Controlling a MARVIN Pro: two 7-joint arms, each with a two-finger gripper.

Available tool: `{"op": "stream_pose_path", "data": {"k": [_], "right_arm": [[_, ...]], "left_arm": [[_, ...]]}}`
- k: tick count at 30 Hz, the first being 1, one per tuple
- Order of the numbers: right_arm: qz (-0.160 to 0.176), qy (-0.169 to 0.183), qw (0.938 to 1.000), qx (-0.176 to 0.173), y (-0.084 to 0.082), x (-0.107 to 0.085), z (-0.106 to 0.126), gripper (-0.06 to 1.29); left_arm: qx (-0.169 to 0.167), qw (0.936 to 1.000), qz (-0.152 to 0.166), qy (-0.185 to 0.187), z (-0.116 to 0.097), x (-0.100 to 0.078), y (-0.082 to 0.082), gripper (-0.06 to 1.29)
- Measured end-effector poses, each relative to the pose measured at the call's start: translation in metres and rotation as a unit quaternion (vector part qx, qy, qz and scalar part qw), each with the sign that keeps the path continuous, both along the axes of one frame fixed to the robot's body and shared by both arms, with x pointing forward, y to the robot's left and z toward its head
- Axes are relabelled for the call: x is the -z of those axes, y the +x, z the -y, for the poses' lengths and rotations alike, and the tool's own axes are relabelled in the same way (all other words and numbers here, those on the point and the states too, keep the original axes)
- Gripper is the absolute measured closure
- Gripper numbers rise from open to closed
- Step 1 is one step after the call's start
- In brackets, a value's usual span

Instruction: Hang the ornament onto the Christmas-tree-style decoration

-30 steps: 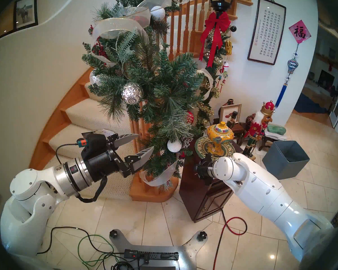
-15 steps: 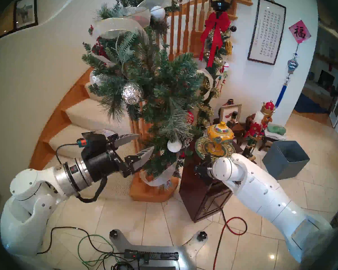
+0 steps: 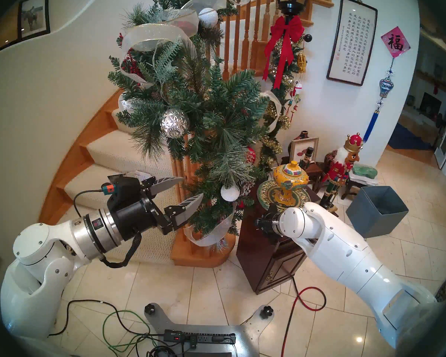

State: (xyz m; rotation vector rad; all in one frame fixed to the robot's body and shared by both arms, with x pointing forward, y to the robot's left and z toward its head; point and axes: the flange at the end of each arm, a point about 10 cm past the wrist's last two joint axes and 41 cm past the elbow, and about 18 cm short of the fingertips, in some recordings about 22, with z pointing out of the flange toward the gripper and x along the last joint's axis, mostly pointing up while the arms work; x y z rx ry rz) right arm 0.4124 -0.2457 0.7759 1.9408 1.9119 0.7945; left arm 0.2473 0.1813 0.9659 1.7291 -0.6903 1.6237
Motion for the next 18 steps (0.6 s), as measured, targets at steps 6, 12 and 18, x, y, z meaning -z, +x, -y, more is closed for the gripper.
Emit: {"op": "stream_pose_path", "data": {"k": [6,12,18], "right_arm": [[0.001,-0.001,1.0000,-0.001,0.0003,-0.0004,0.0001,0.76],[0.002,-0.002,1.0000,-0.001,0.0004,-0.0009,0.0009,0.84],[0.002,-0.004,1.0000,0.000,0.0005,-0.0011,0.0020,0.97]], "left_arm": [[0.000,1.0000,0.000,0.000,0.0000,0.0000,0.0000,0.00],[0.000,1.0000,0.000,0.000,0.0000,0.0000,0.0000,0.00],[0.000,1.0000,0.000,0.000,0.0000,0.0000,0.0000,0.00]]}}
